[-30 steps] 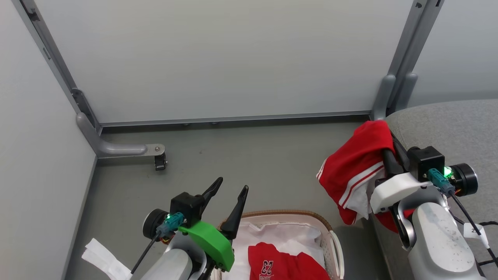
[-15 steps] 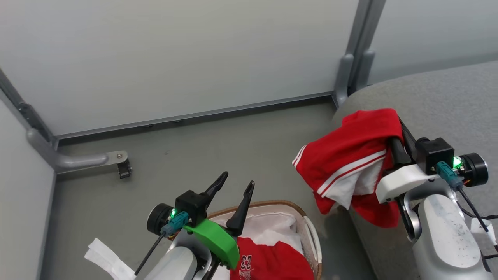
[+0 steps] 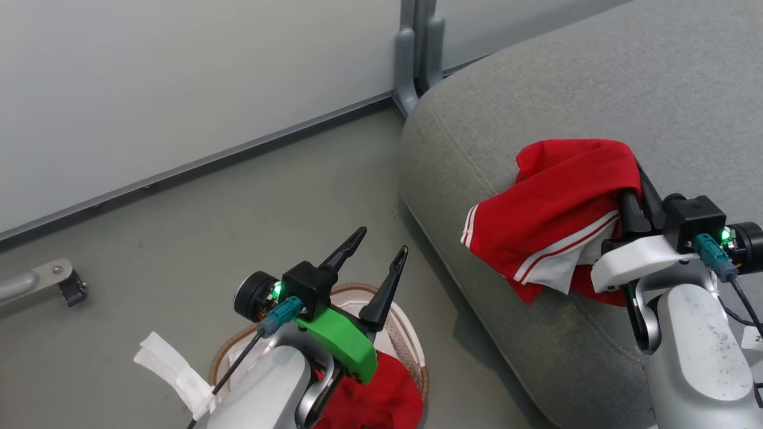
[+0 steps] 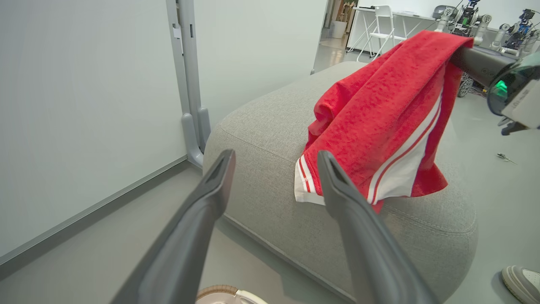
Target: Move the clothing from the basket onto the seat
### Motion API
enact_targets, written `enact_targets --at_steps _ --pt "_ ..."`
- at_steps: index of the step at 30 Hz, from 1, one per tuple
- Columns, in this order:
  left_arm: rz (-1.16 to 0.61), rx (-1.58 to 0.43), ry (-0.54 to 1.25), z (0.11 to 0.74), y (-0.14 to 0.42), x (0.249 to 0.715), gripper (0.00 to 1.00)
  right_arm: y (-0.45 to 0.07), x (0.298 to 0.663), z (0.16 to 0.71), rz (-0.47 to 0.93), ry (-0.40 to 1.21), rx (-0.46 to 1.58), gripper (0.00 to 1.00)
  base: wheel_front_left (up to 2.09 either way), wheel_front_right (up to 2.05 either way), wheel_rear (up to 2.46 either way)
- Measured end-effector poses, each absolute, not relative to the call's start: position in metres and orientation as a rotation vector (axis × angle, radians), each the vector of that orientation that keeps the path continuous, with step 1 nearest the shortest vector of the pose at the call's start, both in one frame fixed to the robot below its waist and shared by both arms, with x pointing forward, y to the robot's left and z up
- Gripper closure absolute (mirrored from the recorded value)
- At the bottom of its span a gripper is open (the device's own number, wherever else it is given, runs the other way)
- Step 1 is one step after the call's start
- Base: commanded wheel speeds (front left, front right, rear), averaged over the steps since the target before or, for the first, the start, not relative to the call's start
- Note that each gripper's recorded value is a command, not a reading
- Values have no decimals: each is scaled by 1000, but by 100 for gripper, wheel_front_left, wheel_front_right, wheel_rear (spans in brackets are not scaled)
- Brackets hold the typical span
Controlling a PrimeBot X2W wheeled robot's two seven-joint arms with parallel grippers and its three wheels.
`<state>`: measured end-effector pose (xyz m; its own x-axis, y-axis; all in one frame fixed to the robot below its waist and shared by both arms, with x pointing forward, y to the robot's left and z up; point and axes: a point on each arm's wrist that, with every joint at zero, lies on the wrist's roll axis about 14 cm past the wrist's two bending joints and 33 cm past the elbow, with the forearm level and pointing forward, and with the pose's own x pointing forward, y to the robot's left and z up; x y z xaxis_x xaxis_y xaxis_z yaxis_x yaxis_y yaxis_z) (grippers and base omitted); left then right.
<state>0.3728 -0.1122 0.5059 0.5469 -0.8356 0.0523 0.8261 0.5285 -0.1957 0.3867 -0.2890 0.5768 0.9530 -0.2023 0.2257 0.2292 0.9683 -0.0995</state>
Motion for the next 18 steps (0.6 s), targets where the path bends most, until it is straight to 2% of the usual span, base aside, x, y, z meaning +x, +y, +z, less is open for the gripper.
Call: enact_targets --at_steps 9,18 --pt "-1077 -239 109 482 -138 377 0 -318 386 558 -301 -154 -152 100 0 0 0" --pt "-1067 -258 105 469 -133 400 0 -341 448 609 -283 -247 -333 100 0 0 0"
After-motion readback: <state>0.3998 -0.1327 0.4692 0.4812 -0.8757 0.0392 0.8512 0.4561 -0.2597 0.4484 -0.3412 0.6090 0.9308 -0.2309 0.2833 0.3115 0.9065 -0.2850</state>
